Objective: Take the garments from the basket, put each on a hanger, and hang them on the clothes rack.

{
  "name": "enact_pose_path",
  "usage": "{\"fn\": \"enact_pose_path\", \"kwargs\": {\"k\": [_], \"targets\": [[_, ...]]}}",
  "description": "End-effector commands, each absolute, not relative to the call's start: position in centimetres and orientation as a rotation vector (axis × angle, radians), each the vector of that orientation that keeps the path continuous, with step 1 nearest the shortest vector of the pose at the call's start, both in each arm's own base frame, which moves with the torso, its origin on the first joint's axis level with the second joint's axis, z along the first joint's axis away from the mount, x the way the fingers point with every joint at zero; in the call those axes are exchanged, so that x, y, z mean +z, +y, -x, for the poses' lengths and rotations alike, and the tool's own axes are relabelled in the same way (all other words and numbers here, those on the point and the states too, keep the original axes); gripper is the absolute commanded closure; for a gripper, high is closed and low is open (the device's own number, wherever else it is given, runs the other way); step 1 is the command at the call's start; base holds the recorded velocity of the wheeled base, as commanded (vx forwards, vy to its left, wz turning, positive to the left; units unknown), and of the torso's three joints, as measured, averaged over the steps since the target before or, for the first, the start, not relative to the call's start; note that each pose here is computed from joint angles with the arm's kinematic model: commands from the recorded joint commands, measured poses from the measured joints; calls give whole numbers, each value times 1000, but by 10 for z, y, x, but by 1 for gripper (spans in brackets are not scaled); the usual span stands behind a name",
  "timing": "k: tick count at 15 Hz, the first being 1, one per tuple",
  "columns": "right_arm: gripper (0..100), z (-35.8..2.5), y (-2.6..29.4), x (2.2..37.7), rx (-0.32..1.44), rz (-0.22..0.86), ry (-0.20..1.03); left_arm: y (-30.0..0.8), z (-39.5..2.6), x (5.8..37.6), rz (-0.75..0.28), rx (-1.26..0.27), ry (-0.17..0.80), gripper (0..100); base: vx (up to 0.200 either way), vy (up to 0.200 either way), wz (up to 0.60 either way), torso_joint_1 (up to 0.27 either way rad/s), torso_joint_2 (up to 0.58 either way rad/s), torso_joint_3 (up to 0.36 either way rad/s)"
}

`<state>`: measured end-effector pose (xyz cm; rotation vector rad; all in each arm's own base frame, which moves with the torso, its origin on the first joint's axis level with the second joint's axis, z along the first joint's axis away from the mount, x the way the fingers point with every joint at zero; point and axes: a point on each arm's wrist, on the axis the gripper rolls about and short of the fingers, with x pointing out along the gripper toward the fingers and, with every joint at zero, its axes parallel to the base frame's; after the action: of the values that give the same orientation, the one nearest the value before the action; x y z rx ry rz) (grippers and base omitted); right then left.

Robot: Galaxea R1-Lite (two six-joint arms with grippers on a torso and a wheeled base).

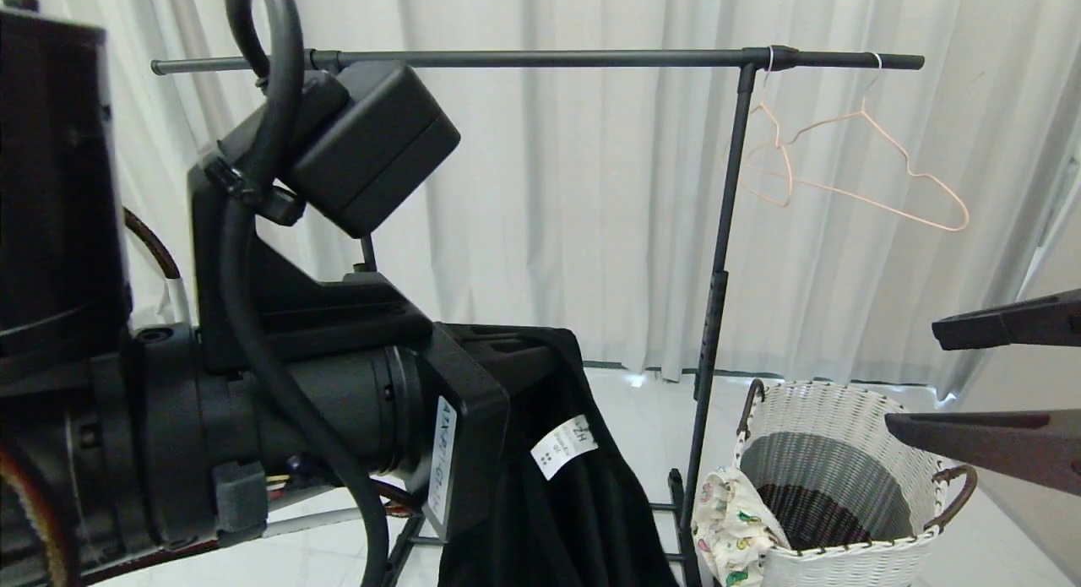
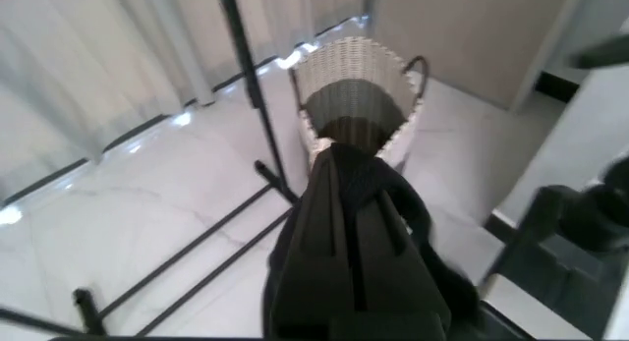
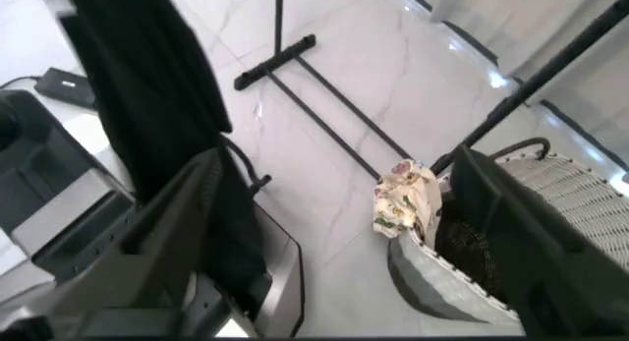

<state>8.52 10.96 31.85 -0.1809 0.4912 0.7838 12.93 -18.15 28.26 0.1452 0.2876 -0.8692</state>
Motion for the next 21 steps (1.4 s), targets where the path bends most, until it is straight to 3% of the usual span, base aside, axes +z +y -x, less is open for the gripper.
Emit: {"fn": "enact_pose_path", "kwargs": {"k": [1,2,5,8,12,18,21], "targets": [[0,-76,94,317,768,166,476,-177,-134,273,-164,-824,314,100,0,0,0,0,0,0],[0,-76,90,316,745,165,480,-176,-134,270,-173,-820,322,100,0,0,0,0,0,0],[0,-86,53,308,394,139,576,-138,-140,243,-281,-661,364,100,0,0,0,0,0,0],[0,-92,38,297,249,140,620,-107,-154,235,-258,-494,401,100,0,0,0,0,0,0],[0,-86,18,278,76,245,659,-85,-163,229,-234,-369,430,100,0,0,0,0,0,0],[0,-87,13,261,10,255,609,-64,-159,233,-211,-269,407,100,0,0,0,0,0,0],[0,-89,13,262,2,257,601,-59,-150,228,-209,-262,408,100,0,0,-600,-1,2,5]]}}
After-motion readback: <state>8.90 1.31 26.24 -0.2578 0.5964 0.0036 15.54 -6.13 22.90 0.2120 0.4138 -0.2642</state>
